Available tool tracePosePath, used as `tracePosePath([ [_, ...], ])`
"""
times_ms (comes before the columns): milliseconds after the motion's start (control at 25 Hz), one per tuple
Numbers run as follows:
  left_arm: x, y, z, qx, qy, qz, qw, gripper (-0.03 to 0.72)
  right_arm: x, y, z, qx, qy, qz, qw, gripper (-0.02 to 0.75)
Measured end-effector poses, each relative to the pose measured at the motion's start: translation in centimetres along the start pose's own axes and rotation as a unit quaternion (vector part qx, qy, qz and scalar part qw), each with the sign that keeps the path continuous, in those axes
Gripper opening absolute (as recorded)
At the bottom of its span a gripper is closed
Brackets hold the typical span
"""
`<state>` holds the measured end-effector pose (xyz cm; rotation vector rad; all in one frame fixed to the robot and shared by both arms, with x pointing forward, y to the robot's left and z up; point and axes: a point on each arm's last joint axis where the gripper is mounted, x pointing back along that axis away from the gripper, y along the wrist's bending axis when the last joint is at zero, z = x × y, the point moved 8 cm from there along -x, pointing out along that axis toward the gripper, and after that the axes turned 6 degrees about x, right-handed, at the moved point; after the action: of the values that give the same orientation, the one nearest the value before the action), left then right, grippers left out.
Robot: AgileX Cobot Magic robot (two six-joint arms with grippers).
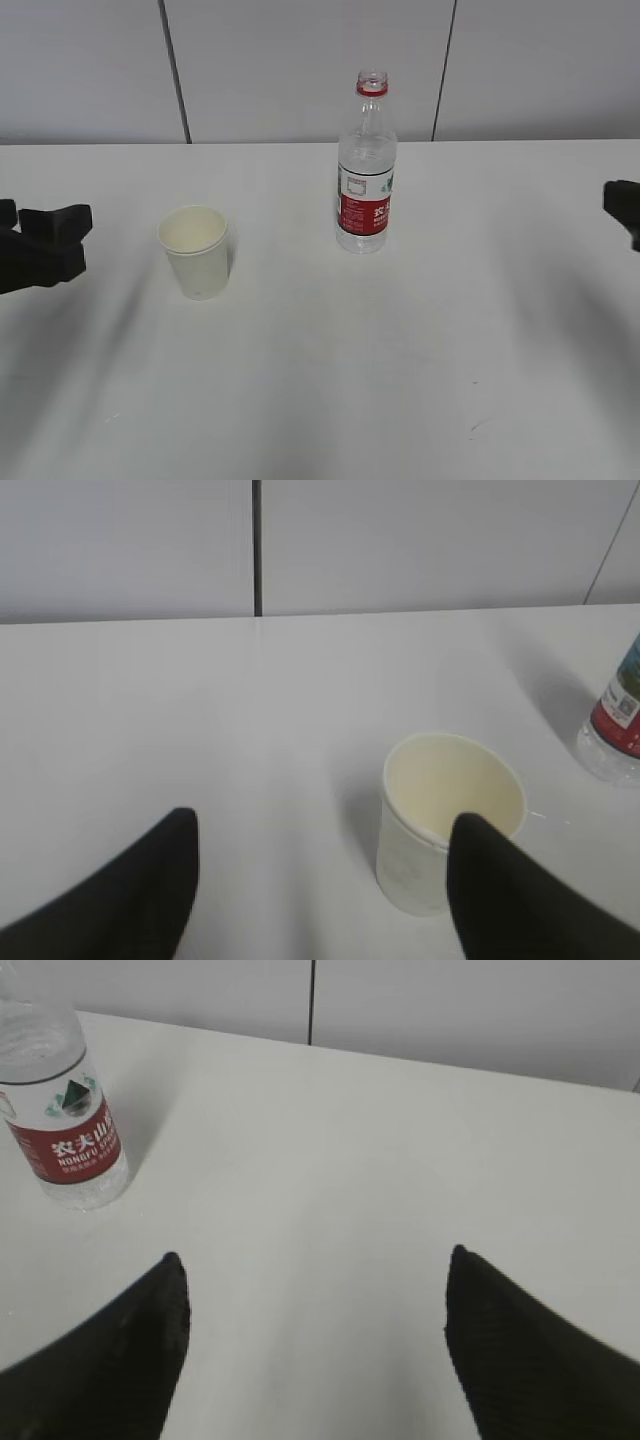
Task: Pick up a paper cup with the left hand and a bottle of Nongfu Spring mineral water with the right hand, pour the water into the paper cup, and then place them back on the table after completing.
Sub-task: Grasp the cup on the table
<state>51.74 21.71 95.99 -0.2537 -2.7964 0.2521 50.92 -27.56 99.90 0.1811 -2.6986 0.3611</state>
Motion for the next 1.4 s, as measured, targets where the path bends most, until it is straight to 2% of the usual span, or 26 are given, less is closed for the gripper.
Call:
tracePosePath([
  [160,-1.3,-0.3,1.4,0.002,0.015,0.009,1.000,0.479,-2.4,2.2,-0.5,0.020,-0.009,-0.013,1.000,0.587],
  [360,-2.4,-0.3,2.5,0.016,0.020,0.009,1.000,0.479,-5.4,4.0,0.0,-0.008,-0.023,-0.030,0.999,0.587],
  [480,-3.0,-0.3,3.7,0.011,0.039,0.011,0.999,0.479,-6.8,5.1,0.0,-0.015,-0.044,-0.053,0.998,0.587],
  [680,-4.1,-0.5,5.4,-0.006,0.051,0.021,0.998,0.479,-8.9,6.6,1.4,-0.002,-0.046,-0.078,0.996,0.587],
  [880,-5.5,-1.0,7.1,-0.030,0.045,0.044,0.998,0.479,-10.7,7.9,2.4,0.017,-0.065,-0.096,0.993,0.587],
  [1160,-6.8,-2.8,9.1,-0.065,0.025,0.111,0.991,0.479,-12.2,9.4,3.6,0.032,-0.085,-0.123,0.988,0.587],
  [1400,-7.7,-2.5,12.7,-0.064,0.076,0.129,0.987,0.504,-12.7,10.5,3.9,0.020,-0.110,-0.145,0.983,0.587],
])
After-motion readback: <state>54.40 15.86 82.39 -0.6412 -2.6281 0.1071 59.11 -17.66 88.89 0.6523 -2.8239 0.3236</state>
